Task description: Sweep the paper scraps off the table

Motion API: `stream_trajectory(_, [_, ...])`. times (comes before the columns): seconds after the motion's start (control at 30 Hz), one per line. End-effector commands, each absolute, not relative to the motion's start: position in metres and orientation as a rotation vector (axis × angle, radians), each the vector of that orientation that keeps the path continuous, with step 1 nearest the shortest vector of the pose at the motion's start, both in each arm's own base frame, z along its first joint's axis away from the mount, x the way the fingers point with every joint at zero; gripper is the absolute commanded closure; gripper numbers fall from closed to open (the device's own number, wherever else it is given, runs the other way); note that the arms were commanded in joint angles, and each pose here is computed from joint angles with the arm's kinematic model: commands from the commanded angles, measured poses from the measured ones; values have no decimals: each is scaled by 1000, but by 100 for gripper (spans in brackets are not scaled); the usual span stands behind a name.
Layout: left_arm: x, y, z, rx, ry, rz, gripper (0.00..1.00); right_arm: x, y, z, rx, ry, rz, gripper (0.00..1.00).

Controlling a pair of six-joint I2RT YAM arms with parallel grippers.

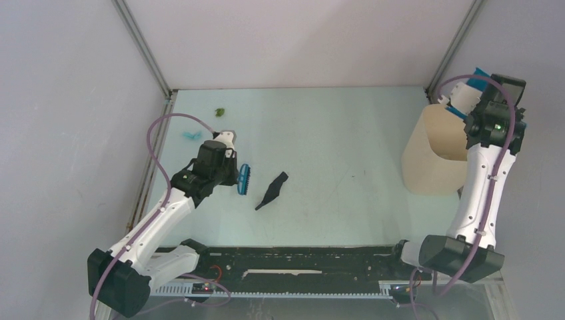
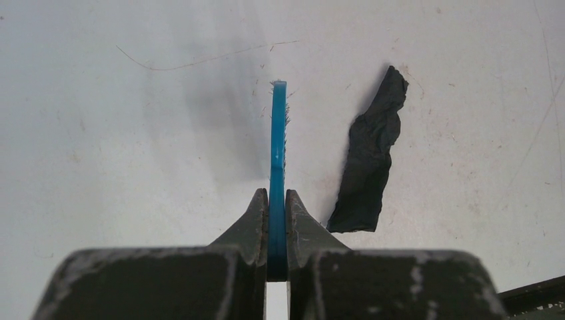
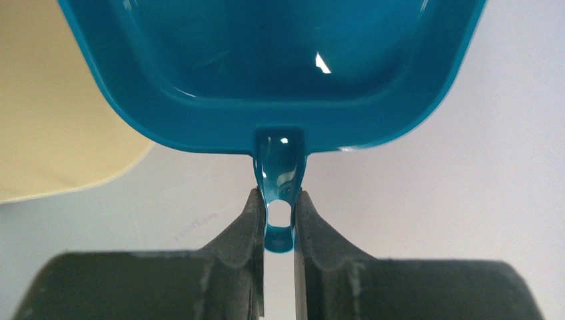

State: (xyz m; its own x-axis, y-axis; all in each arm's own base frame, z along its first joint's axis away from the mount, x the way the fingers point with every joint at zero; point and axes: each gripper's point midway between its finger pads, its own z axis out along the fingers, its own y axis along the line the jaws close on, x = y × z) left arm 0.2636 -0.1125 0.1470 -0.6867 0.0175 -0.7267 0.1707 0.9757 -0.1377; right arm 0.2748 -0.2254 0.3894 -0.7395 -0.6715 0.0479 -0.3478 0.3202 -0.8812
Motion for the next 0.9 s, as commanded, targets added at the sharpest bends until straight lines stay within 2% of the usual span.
stream_trajectory(0.0, [271,-107,160,126,2258,-217,100,278,-166,397,-795,2194,-1125,92])
stream_trajectory(0.13, [275,-101,168,99,2234,-180,100,289,-104,376,-862,2163,-878,92])
stream_trajectory(0.27, [282,-93,190,44,2183,-136,100,290,-28,336,-989,2160,-490,92])
stream_trajectory(0.5, [314,-93,267,-114,2008,-167,100,244,78,221,-1159,2292,247,91])
stream_trajectory(0.67, [363,-78,323,-334,1749,-208,100,228,118,183,-1142,2311,490,91])
stream_trajectory(0.8, [410,-61,344,-541,1594,-339,100,222,118,169,-1132,2303,499,91])
stream_trajectory(0.87, [439,-47,337,-640,1572,-349,100,220,117,168,-1124,2285,483,91])
